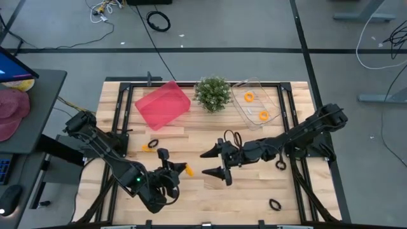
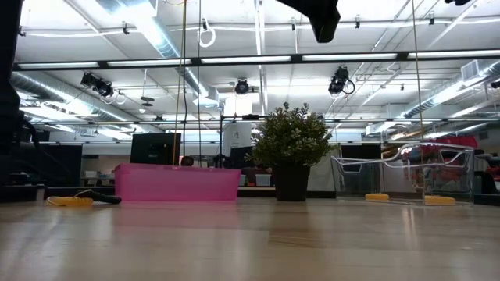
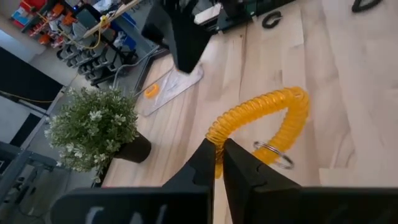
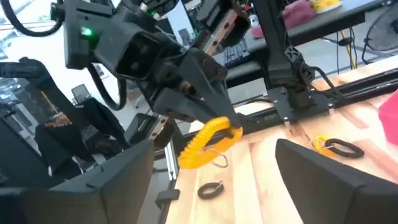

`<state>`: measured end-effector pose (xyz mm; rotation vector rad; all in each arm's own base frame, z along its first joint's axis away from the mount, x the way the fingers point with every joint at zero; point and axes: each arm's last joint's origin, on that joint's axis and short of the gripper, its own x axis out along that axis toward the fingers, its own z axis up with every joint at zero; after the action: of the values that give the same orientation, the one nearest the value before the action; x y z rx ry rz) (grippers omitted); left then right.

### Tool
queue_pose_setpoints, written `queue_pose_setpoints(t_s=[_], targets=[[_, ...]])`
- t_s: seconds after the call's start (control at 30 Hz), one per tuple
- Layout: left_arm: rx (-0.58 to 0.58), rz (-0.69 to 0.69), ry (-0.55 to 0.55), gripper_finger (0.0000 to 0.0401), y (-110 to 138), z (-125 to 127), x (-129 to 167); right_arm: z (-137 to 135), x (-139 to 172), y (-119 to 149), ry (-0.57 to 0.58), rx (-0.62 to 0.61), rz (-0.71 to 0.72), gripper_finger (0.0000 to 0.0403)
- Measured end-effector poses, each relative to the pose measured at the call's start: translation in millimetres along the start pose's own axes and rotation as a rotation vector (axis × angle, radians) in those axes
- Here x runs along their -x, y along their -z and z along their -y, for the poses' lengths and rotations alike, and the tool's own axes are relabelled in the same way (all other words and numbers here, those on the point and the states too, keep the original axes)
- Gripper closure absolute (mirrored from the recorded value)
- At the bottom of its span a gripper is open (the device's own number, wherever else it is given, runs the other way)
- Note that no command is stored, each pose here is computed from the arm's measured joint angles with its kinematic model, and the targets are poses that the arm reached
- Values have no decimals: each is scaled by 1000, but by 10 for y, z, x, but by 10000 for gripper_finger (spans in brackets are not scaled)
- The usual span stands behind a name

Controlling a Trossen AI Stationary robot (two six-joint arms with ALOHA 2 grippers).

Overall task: Sort spring keychains
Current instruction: Put the yellow spring keychain into the transparent bin

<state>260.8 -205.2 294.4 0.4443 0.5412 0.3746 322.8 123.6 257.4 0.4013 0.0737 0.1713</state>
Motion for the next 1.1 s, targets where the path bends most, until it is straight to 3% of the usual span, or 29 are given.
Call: queue_pose_setpoints(t_s=[0.3, 0.67, 0.87, 1.1], targets=[[1, 15, 4, 385, -25, 6, 1, 42, -151, 162, -114, -59, 14, 72], [31, -7, 34, 383, -47, -33, -89, -28, -436, 204, -203, -46, 1, 88], [34, -10, 38, 387, -48, -36, -96, -52, -523, 197, -206, -46, -13, 93], [34, -10, 41, 383, -48, -35, -95, -37, -527, 193, -155, -103, 5, 138]])
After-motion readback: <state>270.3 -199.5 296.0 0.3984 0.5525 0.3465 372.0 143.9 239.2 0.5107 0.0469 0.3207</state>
